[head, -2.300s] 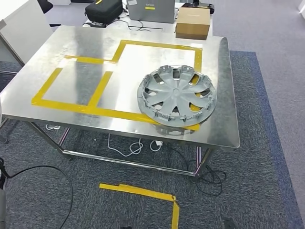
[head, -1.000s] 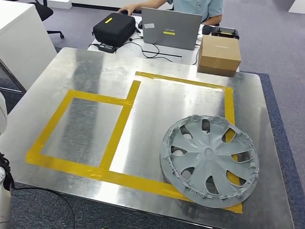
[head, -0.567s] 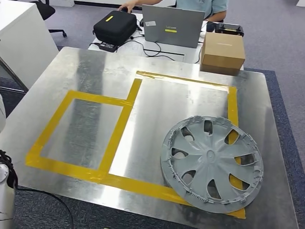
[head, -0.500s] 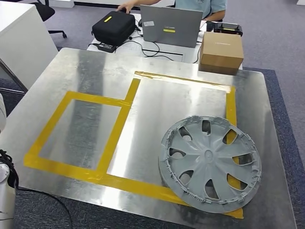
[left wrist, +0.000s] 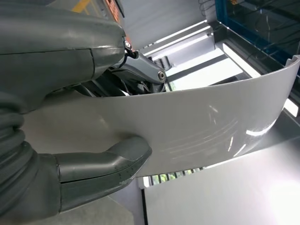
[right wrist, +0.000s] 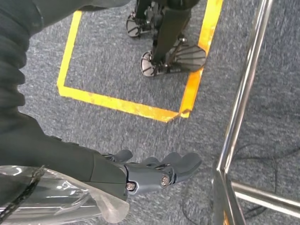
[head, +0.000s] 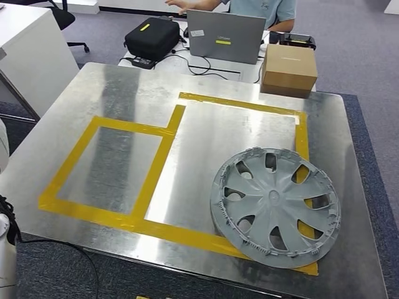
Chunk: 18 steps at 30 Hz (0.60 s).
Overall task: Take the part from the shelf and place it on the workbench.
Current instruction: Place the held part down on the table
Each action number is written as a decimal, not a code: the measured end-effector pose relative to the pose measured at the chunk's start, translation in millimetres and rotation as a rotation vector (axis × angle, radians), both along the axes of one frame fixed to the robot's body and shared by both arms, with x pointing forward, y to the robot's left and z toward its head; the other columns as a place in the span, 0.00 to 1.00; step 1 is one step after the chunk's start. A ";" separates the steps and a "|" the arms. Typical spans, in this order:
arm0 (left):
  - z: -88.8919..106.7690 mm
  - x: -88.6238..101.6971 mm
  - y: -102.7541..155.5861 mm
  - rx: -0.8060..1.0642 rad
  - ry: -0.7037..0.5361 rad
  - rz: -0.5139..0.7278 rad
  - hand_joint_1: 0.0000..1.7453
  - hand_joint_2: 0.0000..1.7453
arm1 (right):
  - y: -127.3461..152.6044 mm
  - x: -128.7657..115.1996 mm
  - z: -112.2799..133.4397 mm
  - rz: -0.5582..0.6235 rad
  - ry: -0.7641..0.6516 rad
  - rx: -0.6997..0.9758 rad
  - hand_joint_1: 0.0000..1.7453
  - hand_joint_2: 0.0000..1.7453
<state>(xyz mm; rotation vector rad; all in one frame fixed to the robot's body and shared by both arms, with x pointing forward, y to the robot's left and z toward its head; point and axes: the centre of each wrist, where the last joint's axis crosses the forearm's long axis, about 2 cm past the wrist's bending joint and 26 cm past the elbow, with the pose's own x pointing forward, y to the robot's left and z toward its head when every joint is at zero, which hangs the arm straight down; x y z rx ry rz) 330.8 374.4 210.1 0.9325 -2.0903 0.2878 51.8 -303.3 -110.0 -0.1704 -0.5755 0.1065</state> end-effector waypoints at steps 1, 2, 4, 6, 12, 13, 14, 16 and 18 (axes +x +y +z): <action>0.1 0.3 -0.4 0.003 0.005 -0.008 1.00 1.00 | 0.0 0.1 0.0 0.000 -0.001 0.000 0.00 1.00; -0.1 0.4 -0.9 0.006 0.012 -0.016 1.00 1.00 | 0.0 0.1 0.0 -0.001 -0.001 0.001 0.00 1.00; -1.6 0.3 -2.4 0.017 0.032 -0.038 1.00 1.00 | 0.1 -0.5 -0.1 -0.002 0.000 0.001 0.00 1.00; -3.6 0.4 -5.1 0.031 0.064 -0.074 1.00 1.00 | -0.2 -1.6 -0.2 -0.003 0.001 0.001 0.00 1.00; -4.4 1.7 -8.5 0.067 0.126 -0.157 1.00 1.00 | -0.5 -1.4 -0.2 -0.008 -0.007 0.009 0.00 1.00; -4.8 1.5 -8.3 0.073 0.134 -0.163 1.00 1.00 | -0.5 -2.4 -0.3 -0.010 -0.006 0.010 0.00 1.00; -5.3 1.1 -8.1 0.078 0.139 -0.167 1.00 1.00 | -0.6 -3.6 -0.5 -0.010 -0.004 0.011 0.00 1.00; -5.9 0.6 -7.6 0.085 0.147 -0.170 1.00 1.00 | -0.7 -4.6 -0.6 -0.011 -0.003 0.011 0.00 1.00; -7.2 -0.4 -7.0 0.090 0.155 -0.167 1.00 1.00 | -0.8 -5.0 -0.6 -0.011 -0.003 0.010 0.00 1.00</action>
